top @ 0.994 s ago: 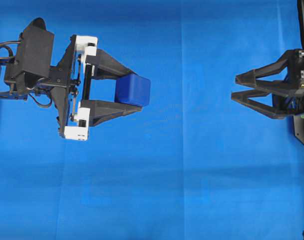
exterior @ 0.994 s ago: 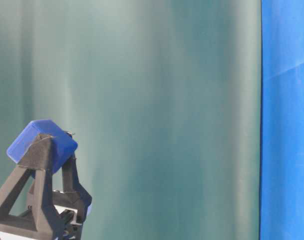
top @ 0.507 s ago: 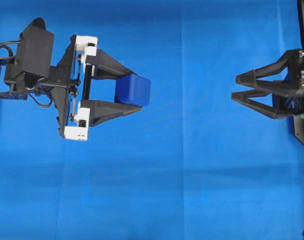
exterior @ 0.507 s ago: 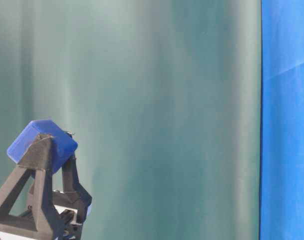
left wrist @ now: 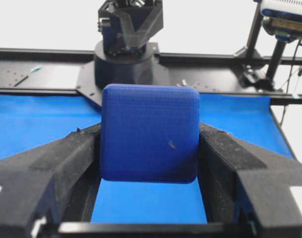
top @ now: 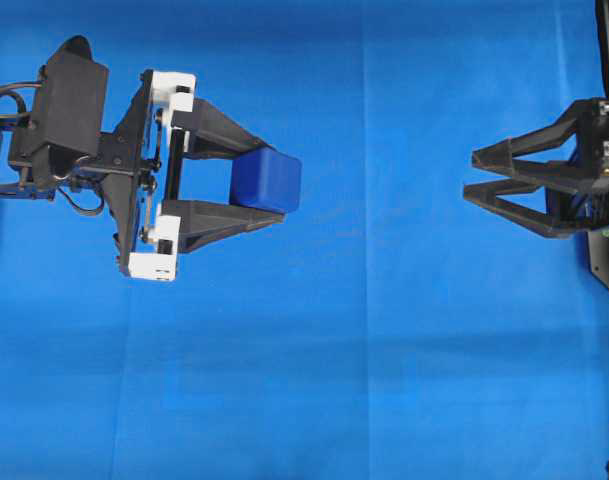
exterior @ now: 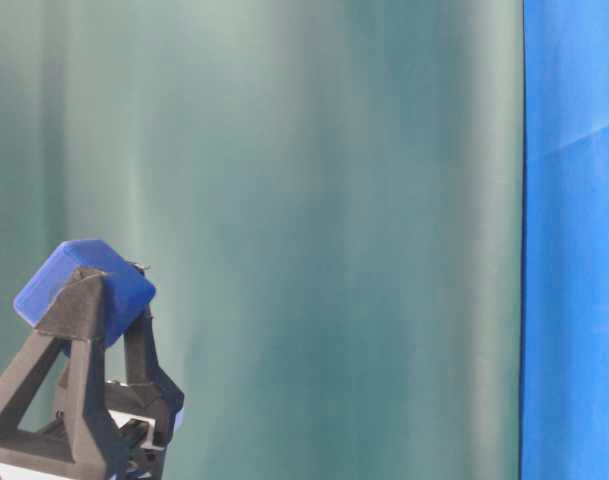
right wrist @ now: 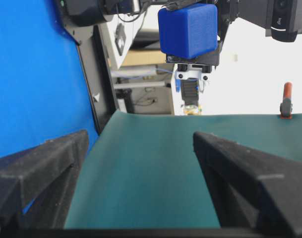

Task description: Handover the blue block to the right arm after grasping it with the left arm, then place it in the designated position.

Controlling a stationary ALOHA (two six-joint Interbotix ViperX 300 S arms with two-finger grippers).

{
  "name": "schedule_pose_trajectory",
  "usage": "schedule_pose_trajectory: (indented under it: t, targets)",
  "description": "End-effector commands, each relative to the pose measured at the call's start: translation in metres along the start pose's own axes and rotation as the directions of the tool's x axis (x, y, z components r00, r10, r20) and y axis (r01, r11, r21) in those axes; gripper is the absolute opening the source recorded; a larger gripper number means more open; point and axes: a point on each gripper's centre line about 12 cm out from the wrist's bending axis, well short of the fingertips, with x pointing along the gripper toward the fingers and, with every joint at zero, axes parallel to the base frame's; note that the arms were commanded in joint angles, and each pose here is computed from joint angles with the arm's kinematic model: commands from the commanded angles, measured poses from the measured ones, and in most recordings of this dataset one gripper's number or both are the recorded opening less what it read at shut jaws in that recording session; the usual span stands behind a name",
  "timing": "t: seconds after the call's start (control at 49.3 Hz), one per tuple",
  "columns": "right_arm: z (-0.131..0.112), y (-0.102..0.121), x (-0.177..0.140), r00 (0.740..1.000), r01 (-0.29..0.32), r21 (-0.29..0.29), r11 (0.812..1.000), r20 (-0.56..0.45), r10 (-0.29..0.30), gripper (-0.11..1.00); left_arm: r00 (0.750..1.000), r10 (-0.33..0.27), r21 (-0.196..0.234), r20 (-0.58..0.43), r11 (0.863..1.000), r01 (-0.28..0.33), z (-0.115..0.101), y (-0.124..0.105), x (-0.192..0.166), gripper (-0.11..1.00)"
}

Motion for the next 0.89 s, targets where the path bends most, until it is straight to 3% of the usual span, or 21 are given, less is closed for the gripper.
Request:
schedule_pose_trajectory:
  t: [0.0, 0.406, 0.872]
  targets:
    - [0.005, -0.01, 0.0, 1.0, 0.023, 0.003, 1.0, 0.015, -0.024, 0.92, 0.999, -0.005, -0.001, 0.037, 1.0, 0.005, 0.011, -0.002, -0.003, 0.49]
    - [0.01, -0.022, 0.023, 1.0, 0.008, 0.0, 1.0, 0.01, -0.008, 0.92, 0.999, -0.008, -0.001, 0.038, 1.0, 0.008, 0.012, -0.003, -0.003, 0.49]
    - [0.016, -0.039, 0.077, 1.0, -0.029, -0.001, 1.0, -0.007, 0.029, 0.92, 0.999, -0.012, -0.001, 0.032, 1.0, 0.012, 0.009, -0.004, -0.003, 0.49]
